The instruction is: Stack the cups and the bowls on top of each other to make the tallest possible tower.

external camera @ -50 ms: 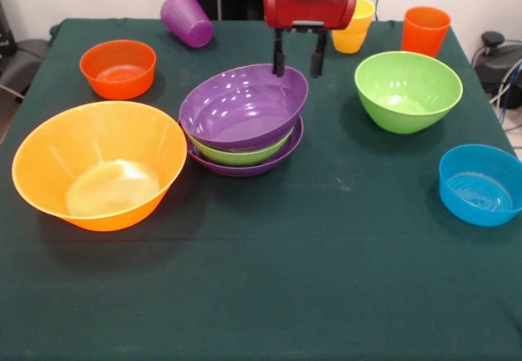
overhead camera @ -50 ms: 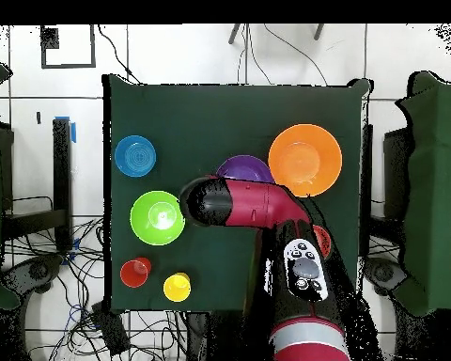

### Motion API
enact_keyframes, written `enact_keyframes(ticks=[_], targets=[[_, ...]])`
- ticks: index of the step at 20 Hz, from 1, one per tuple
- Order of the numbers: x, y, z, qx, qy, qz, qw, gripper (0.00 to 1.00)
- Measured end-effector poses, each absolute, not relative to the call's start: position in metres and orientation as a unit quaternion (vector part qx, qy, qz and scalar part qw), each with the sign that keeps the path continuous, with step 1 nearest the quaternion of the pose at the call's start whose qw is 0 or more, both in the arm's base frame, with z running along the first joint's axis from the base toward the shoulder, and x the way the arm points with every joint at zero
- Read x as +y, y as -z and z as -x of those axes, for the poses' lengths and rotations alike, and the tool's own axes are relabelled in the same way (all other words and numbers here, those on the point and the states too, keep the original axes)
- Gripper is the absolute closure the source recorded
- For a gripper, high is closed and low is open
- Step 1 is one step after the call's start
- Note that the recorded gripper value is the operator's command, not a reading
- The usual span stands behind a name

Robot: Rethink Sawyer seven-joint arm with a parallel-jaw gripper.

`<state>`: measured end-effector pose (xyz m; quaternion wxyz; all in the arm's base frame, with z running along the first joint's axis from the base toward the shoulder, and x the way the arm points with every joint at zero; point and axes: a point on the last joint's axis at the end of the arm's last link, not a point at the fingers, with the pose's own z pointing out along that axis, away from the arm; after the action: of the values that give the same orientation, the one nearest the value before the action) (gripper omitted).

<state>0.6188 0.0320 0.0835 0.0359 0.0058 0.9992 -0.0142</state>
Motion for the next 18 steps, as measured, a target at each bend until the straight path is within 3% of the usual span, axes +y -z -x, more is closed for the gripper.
enact_keyframes(ticks=[18], targets=[[0.019, -0.087, -0.616, 0.999, 0.025, -0.014, 0.036, 0.00]])
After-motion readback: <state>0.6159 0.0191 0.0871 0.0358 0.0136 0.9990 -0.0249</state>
